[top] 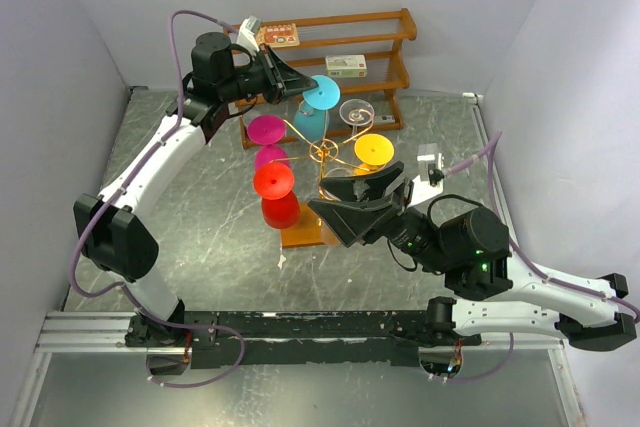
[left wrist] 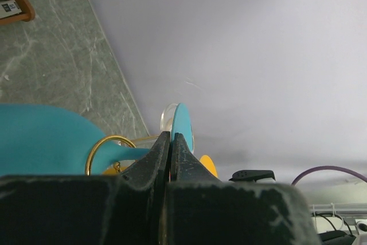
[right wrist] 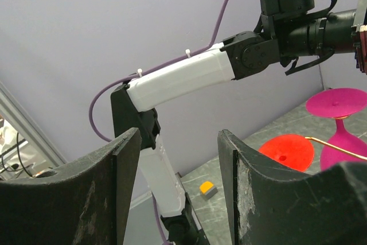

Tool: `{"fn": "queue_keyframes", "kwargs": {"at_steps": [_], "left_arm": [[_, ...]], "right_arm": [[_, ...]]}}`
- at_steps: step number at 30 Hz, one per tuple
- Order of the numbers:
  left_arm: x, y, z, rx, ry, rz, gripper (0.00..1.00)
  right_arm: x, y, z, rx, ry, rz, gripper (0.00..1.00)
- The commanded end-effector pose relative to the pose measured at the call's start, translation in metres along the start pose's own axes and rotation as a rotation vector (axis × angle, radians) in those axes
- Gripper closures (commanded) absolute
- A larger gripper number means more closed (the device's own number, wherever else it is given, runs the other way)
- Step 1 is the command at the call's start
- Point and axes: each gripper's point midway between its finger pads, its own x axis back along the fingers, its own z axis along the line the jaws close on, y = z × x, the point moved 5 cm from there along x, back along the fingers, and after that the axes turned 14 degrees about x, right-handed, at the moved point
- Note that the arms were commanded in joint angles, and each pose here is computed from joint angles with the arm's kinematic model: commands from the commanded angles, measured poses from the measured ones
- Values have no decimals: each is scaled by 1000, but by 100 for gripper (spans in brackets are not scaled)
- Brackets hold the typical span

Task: Place the wine glass upside down on the wine glass rack

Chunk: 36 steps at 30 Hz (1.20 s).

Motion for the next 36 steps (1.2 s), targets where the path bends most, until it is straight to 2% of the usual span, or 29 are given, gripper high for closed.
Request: {"fn": "queue_keyframes", "kwargs": {"at_steps": [1,8,22,36], "left_arm": [[1,7,-18,-34,-39,-30,93],[9,21,-12,-45,25,-114,93],[34,19,4,-135,135,-151,91],[41,21,18,-174,241,-174,73]], "right_arm": [[1,5,0,-1,-3,-19,44],[4,7,0,-10,-2,-23,44],[7,6,-1,-16,2,-25,44],[9,5,-3,-20,-10,-22,45]]}}
